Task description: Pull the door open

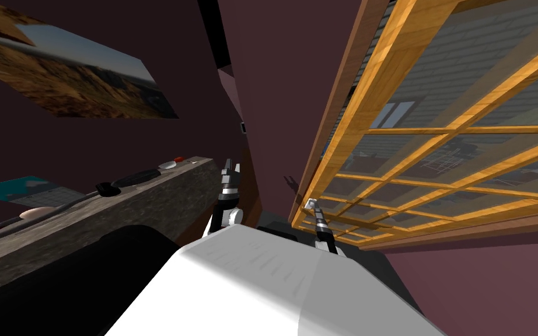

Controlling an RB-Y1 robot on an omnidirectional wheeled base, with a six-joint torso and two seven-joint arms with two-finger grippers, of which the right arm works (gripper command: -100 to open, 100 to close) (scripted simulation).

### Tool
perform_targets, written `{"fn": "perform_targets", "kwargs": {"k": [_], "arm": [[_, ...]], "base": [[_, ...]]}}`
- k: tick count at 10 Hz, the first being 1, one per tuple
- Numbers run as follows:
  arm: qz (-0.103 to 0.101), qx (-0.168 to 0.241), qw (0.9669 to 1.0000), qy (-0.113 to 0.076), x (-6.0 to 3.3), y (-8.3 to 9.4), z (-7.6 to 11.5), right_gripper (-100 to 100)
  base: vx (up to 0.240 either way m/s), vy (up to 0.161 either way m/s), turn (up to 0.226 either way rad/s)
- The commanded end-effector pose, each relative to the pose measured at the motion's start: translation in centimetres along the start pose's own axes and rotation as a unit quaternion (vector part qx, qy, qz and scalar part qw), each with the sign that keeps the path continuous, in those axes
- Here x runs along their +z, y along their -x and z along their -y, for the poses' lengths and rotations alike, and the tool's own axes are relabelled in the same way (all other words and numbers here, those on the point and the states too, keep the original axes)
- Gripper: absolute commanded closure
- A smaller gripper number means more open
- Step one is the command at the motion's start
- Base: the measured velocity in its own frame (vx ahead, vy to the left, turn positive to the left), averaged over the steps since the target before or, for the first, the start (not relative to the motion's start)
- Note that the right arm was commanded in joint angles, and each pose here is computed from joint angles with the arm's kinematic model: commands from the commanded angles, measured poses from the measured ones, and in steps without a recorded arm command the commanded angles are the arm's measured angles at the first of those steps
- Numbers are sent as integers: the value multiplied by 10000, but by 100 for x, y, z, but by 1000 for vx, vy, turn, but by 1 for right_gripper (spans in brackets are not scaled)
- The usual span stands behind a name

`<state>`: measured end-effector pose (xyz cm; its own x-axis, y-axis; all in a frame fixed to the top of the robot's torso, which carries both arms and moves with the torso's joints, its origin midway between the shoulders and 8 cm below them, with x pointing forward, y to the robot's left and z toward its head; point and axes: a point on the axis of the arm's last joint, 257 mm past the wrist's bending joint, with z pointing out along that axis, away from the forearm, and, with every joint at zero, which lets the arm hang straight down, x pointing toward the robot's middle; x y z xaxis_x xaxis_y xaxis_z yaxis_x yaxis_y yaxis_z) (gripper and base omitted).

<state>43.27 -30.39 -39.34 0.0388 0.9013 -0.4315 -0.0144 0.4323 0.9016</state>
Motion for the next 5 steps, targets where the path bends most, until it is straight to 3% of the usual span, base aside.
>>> {"fn": "perform_targets", "kwargs": {"k": [1, 5], "arm": [[-75, 393, 9992, -68, -39, -170, 4, 100], [45, 904, 9958, -113, -49, -73, 50, 100]], "base": [[-36, -6, 110], [-31, -3, 67]]}}
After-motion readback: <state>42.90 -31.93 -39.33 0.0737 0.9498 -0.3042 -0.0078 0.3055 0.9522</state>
